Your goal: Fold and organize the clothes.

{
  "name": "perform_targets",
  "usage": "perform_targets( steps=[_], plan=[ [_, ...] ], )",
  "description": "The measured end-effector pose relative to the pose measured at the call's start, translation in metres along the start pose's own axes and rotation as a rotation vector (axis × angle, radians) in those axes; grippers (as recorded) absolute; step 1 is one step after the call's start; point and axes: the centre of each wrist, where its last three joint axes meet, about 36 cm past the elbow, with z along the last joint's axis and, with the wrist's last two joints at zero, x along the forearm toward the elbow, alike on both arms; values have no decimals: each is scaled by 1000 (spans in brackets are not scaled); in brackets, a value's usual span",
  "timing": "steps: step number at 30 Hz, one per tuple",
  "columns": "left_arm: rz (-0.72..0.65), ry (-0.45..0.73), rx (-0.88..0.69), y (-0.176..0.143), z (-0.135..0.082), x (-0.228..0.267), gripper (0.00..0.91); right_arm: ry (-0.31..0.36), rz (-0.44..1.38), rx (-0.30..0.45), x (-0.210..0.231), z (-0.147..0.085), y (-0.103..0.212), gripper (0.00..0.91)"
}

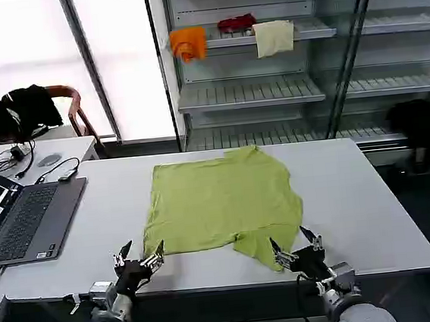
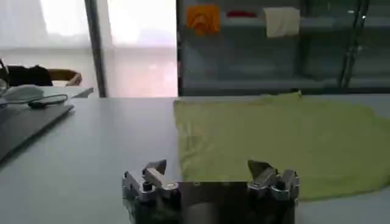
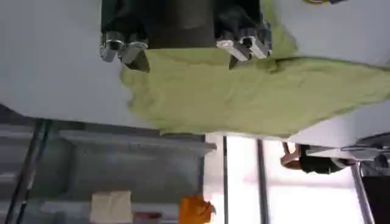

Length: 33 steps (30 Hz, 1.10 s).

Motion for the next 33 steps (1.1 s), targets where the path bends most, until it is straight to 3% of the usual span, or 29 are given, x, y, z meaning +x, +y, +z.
perform_targets(
  steps=[4, 6, 8, 11, 12, 14, 15, 33],
  plan=[
    [-2, 19, -11, -2, 6, 0, 907, 15, -6, 1, -1, 4, 2, 907],
    [-4, 23, -14, -3, 7, -1, 816, 21, -8, 1, -3, 7, 3, 907],
    [-6, 25, -18, -3, 8, -1, 504, 26, -10, 1, -4, 8, 4, 907],
    [-11, 27, -20, -2, 9, -4, 222, 36, -13, 1, -6, 11, 7, 715],
    [-14, 27, -19, -1, 9, -4, 151, 40, -15, 1, -7, 12, 7, 443],
    [-19, 28, -16, 0, 10, -6, 60, 46, -19, 5, -8, 14, 9, 232],
    [-19, 29, -15, 0, 11, -7, 30, 48, -20, 6, -9, 16, 9, 10],
    [2, 46, -16, -2, 19, -8, 0, 22, 0, 6, -6, 13, 11, 0]
  ],
)
